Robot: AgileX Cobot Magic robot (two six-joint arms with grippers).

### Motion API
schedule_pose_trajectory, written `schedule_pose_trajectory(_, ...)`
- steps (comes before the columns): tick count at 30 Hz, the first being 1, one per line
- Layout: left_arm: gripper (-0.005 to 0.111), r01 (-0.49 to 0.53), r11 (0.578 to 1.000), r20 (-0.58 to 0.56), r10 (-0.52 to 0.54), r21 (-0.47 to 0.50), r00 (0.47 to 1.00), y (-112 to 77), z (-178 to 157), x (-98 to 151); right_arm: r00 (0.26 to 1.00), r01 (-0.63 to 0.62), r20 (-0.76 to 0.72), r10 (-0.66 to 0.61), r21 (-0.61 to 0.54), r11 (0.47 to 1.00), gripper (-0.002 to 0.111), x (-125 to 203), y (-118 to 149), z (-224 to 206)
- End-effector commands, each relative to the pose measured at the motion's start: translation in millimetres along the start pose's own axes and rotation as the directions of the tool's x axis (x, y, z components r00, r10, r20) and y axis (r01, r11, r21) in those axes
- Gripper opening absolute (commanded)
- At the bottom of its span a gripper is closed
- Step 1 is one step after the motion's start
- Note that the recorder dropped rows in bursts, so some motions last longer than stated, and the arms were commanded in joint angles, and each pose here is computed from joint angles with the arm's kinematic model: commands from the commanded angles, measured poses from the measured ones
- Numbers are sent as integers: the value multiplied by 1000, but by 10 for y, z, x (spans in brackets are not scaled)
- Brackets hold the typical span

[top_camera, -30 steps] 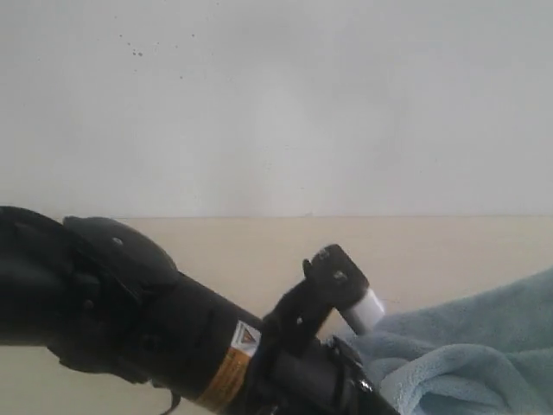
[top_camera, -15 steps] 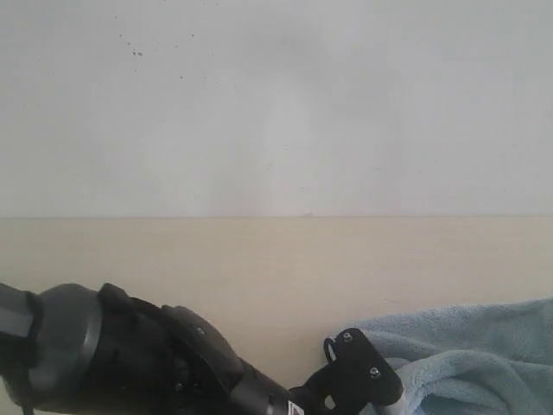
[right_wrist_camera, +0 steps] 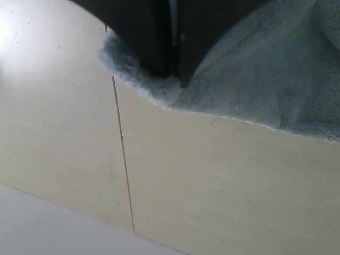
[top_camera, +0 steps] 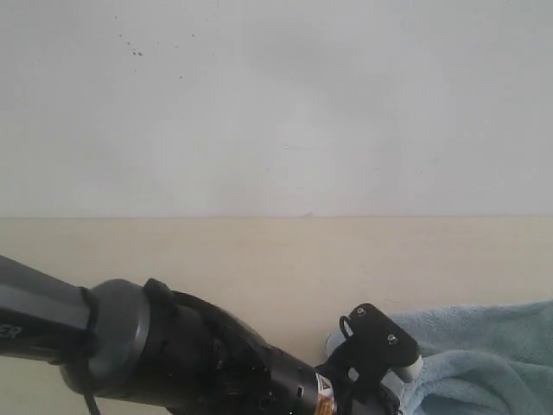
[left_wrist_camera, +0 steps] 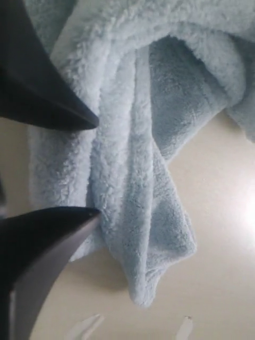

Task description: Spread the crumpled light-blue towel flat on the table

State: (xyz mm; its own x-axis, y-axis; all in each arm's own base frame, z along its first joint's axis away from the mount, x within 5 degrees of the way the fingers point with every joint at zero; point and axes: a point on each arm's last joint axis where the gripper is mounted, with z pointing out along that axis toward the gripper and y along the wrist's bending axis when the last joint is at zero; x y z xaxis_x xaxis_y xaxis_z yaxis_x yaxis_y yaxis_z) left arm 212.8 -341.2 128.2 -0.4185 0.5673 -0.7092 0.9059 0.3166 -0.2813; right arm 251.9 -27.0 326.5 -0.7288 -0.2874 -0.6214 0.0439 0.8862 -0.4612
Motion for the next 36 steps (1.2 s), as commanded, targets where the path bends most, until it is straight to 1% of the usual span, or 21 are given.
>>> schedule_pose_trajectory(1,44,41,999,-17,-41,-7,999,29,109,81,1000,-5,14,5,-7,1000,0,-2,5,-2)
schedule_pose_trajectory(3,41,54,998,-30,-55,-13,998,51,151,128,1000,-8,14,8,-10,1000,0,-1,7,-2)
schedule_pose_trajectory(4,36,67,998,-38,-67,-14,997,62,176,157,1000,-10,13,10,-11,1000,0,-1,8,-2)
schedule_pose_trajectory(5,30,79,997,-42,-79,-15,996,68,189,173,1000,-12,13,12,-14,1000,0,-1,12,-2)
schedule_pose_trajectory(7,12,109,994,-50,-109,-16,993,72,199,190,1000,-16,12,16,-17,1000,0,0,15,-2)
schedule_pose_trajectory(8,5,102,995,-57,-102,-15,993,70,199,196,1000,-18,12,18,-19,1000,0,0,16,-2)
schedule_pose_trajectory(9,4,84,996,-61,-85,-15,994,62,177,181,1000,-18,12,18,-19,1000,0,0,16,-2)
schedule_pose_trajectory(12,4,7,996,-93,-15,-89,996,130,51,137,1000,-19,12,19,-20,1000,0,0,17,-2)
schedule_pose_trajectory(13,4,-22,992,-106,9,-121,994,179,-29,115,1000,-19,12,19,-20,1000,0,0,17,-2)
schedule_pose_trajectory(14,4,4,990,-90,-17,-141,996,221,-111,74,1000,-19,16,19,-20,1000,0,-4,18,-2)
schedule_pose_trajectory(19,4,77,973,23,-74,-218,997,548,-649,-91,999,-32,23,33,-33,999,0,-10,29,-3)
schedule_pose_trajectory(22,4,111,973,94,-93,-204,991,679,-961,-198,999,-38,29,39,-40,999,0,-17,34,-3)
schedule_pose_trajectory(25,4,138,959,150,-102,-246,983,828,-1216,-252,998,-50,30,51,-50,997,0,-19,44,-4)
schedule_pose_trajectory(28,4,169,949,167,-128,-265,978,972,-1323,-215,998,-55,29,57,-64,996,0,-17,54,-10)
schedule_pose_trajectory(29,4,178,954,162,-141,-242,977,992,-1325,-186,998,-54,30,56,-70,996,0,-16,56,-19)
schedule_pose_trajectory(31,4,187,964,139,-162,-190,977,967,-1285,-116,998,-50,32,52,-75,996,0,-17,62,-26)
schedule_pose_trajectory(33,8,173,970,117,-155,-169,981,933,-1254,-55,998,-40,37,43,-82,996,0,-26,85,-36)
schedule_pose_trajectory(35,21,161,973,97,-146,-168,985,918,-1236,10,999,-6,48,11,-93,996,0,-42,129,-52)
schedule_pose_trajectory(36,29,152,974,89,-139,-168,986,914,-1230,34,999,7,53,-2,-100,995,0,-52,154,-62)
